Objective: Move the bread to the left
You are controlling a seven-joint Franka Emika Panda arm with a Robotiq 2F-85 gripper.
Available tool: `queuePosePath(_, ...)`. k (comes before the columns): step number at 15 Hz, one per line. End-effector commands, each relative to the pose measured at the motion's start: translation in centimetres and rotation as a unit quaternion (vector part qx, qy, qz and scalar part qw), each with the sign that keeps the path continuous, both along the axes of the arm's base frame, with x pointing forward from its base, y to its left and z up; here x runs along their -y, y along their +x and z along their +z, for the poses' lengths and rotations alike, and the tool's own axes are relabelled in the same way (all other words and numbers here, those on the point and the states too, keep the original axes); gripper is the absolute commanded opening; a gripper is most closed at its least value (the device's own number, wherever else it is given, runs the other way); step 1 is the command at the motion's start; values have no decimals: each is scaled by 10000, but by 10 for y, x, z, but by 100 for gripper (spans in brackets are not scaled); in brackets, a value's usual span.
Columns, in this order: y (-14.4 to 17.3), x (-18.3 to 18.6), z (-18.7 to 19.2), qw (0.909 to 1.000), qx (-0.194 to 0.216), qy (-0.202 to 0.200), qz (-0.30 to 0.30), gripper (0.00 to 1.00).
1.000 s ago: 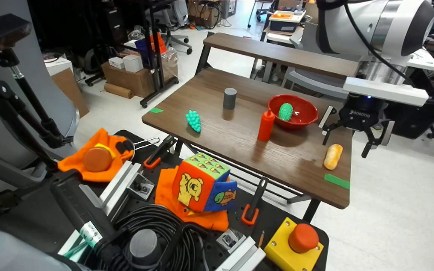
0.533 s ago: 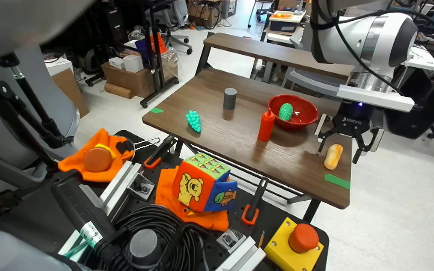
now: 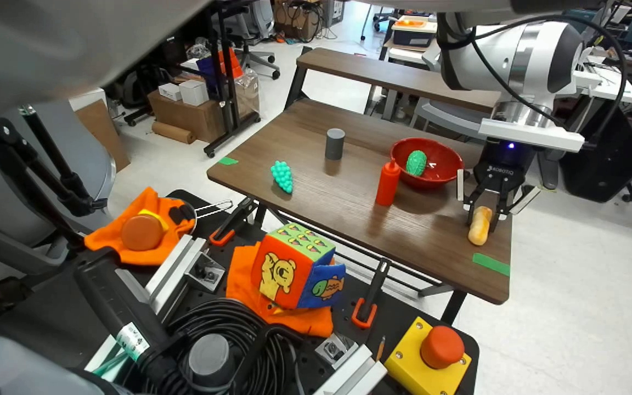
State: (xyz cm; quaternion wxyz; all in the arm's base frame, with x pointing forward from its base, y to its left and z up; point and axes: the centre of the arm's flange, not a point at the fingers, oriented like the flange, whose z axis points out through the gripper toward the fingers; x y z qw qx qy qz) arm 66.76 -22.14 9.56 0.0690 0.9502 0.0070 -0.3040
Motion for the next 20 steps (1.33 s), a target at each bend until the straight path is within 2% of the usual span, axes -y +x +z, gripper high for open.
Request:
queuePosePath(1, 18, 9, -3, 9999, -128, -52, -8, 14)
queuePosePath(2, 15, 10, 3, 9999, -145, -1, 0, 14)
queuePosePath(4, 5, 9, 30, 10000, 75, -1, 54, 14)
queuePosePath(7, -9, 1, 85, 9974, 693, -120, 154, 14)
queuePosePath(9, -8, -11, 123, 9921, 1187, -185, 355, 14)
queuePosePath(13, -14, -50, 183, 9756, 1742, -71, 1335, 14)
queuePosePath(17, -32, -94, 225, 9606, 1771, -86, 2142, 14)
queuePosePath(20, -55, -135, 236, 9478, 1520, -25, 2801, 14)
